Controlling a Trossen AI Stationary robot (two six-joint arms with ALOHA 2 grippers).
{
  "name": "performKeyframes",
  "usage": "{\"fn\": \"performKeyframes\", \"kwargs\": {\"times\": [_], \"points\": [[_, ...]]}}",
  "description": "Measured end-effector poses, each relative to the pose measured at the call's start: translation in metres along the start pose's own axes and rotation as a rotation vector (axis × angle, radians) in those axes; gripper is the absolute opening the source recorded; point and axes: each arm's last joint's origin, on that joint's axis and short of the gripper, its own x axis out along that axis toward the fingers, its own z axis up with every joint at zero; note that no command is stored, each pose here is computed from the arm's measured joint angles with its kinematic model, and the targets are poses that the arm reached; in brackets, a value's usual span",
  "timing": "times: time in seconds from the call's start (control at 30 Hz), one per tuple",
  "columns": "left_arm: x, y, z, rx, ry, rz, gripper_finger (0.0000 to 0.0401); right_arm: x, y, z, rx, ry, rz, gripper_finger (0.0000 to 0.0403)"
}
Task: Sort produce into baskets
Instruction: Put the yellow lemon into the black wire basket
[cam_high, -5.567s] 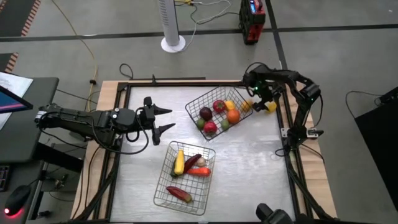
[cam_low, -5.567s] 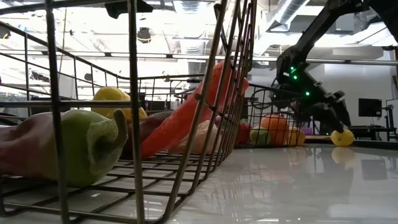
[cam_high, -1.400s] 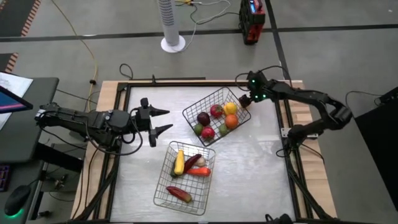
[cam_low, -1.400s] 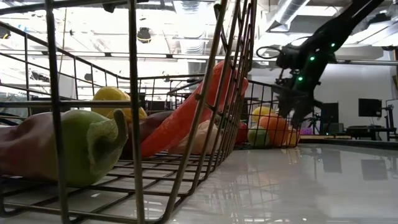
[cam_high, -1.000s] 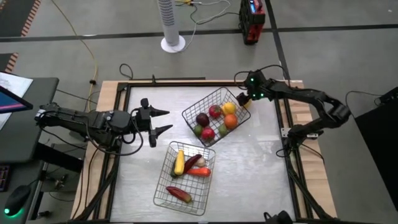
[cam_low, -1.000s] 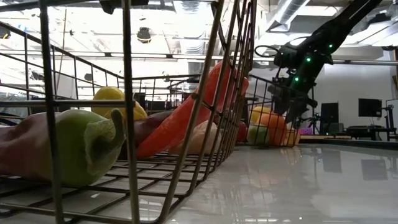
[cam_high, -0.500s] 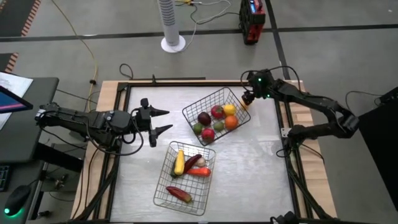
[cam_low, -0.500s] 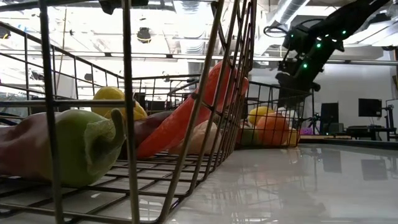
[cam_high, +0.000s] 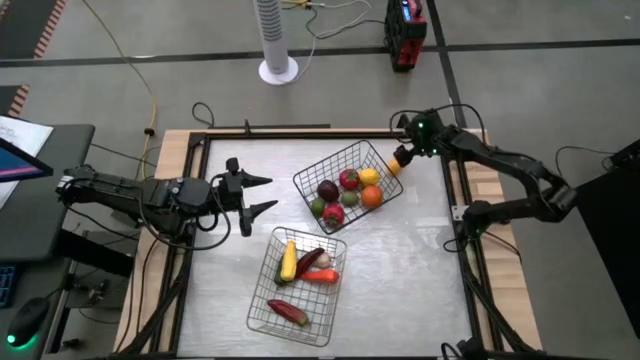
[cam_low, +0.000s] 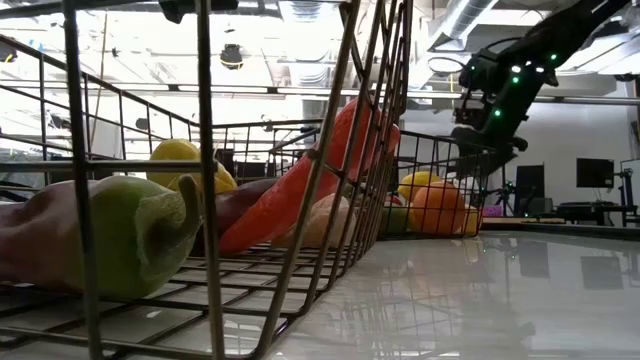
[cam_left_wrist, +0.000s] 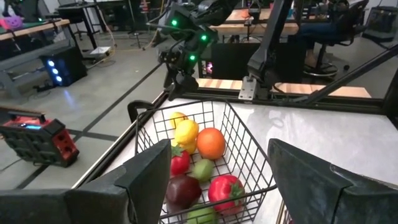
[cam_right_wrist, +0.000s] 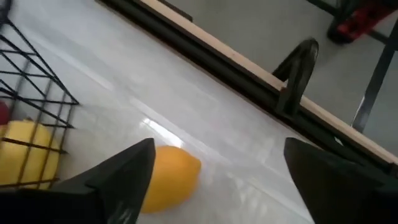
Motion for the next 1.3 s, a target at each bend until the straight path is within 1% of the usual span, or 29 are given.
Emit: {"fn": "performKeyframes", "kwargs": {"times": [0.07,0.2,0.3,0.43,0.53,0.6,0.73,0.83,0.93,1.03,1.17,1.3], "points": [[0.0,0.0,-0.001,0.003,0.005,0.0,0.0256,0.003,-0.002,-0.001,0.006,0.017,-0.006,0.0393],[0.0,0.0,-0.001,0.015,0.008,0.001,0.0256,0.012,0.002,-0.005,-0.02,0.077,0.004,0.0374],[0.0,0.0,-0.001,0.015,0.008,0.001,0.0256,0.021,0.009,-0.009,-0.042,0.122,0.018,0.0371],[0.0,0.0,-0.001,0.009,0.009,0.001,0.0256,0.031,0.015,-0.012,-0.052,0.163,0.072,0.0375],[0.0,0.0,-0.002,0.006,0.019,0.001,0.0256,0.035,0.016,-0.011,-0.05,0.155,0.088,0.0376],[0.0,0.0,-0.003,0.009,0.026,0.002,0.0256,0.037,0.016,-0.011,-0.045,0.113,0.094,0.0377],[0.0,0.0,-0.004,0.011,0.033,0.002,0.0256,0.043,0.017,-0.027,-0.035,0.075,0.106,0.0377],[0.0,0.0,-0.004,0.011,0.033,0.002,0.0256,0.049,0.017,-0.044,-0.041,0.084,0.11,0.0377],[0.0,0.0,-0.003,0.009,0.024,0.001,0.0256,0.05,0.023,-0.045,-0.044,0.03,0.127,0.0376],[0.0,0.0,-0.002,0.003,0.021,0.001,0.0256,0.05,0.027,-0.048,-0.039,0.044,0.124,0.0373],[0.0,0.0,-0.002,0.002,0.019,0.001,0.0256,0.05,0.027,-0.049,-0.033,0.057,0.104,0.0361],[0.0,0.0,-0.002,0.002,0.019,0.001,0.0256,0.049,0.025,-0.054,-0.04,0.111,0.077,0.0321]]}}
